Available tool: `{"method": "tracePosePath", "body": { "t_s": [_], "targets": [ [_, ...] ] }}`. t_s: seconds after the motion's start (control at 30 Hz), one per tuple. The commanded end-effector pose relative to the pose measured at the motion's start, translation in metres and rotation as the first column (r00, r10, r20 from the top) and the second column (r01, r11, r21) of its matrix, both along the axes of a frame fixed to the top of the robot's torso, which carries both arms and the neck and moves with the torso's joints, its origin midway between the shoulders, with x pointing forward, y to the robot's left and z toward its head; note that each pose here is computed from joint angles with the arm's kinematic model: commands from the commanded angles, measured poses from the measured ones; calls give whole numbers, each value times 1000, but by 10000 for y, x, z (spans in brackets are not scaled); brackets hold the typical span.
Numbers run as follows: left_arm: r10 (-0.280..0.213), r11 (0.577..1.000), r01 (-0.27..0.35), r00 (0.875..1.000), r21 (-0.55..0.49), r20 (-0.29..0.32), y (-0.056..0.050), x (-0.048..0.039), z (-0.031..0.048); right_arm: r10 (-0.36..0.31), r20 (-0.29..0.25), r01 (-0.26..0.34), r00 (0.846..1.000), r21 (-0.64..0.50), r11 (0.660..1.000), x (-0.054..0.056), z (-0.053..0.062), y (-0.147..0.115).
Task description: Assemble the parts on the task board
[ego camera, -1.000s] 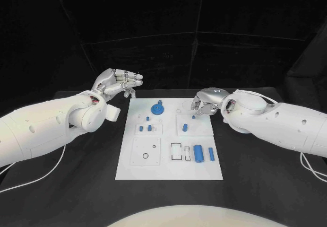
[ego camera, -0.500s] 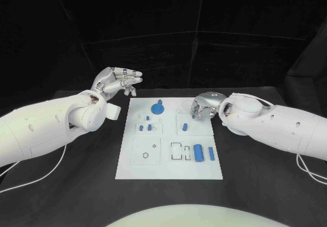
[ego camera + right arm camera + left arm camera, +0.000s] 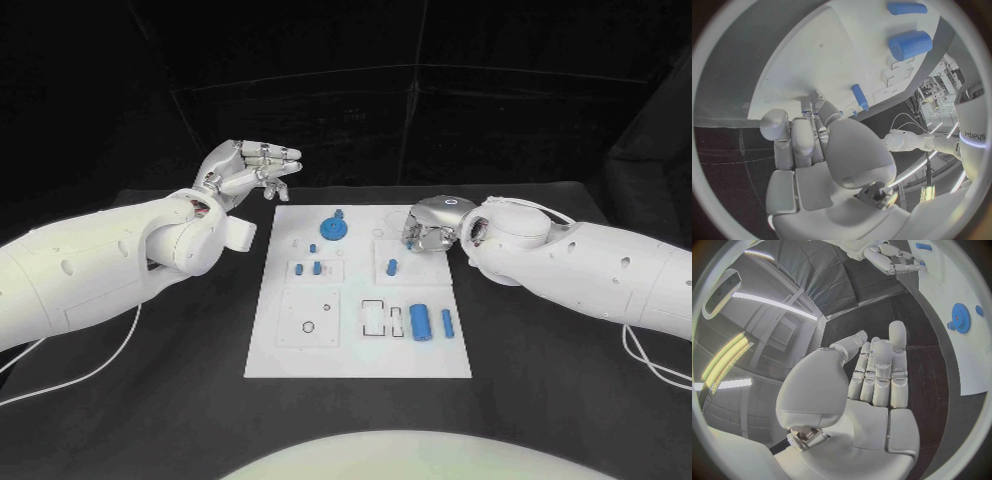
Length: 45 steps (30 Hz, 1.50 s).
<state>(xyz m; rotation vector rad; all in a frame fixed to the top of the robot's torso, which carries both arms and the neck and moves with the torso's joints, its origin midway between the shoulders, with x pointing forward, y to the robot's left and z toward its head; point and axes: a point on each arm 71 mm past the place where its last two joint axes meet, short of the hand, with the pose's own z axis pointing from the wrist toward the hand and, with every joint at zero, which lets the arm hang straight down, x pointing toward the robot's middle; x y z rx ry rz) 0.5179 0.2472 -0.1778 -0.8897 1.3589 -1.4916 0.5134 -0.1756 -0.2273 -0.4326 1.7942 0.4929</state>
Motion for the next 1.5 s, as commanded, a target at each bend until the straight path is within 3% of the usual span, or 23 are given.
{"method": "tracePosePath", "body": {
  "t_s": [0.03,0.23,0.43,1.0,1.37,1.5],
  "targets": [
    [0,1000,0,1000,-15,18,-7,1,24,3,-34,-4,999,-32,999,-11,-50,3],
    [0,1000,0,1000,-14,16,-7,6,21,-2,-48,0,999,-44,999,-16,-77,14],
    [2,1000,-2,1000,-13,13,0,10,17,-8,-28,7,1000,-27,1000,-17,-62,21],
    [10,1000,-10,1000,-8,9,35,24,10,-35,73,27,997,111,993,-96,99,-36],
    [16,1000,-16,1000,-4,6,54,36,4,-45,84,33,995,143,989,-159,158,-103],
    [18,1000,-18,1000,-3,5,58,38,3,-32,93,14,995,181,983,-237,248,-65]
  ]
}}
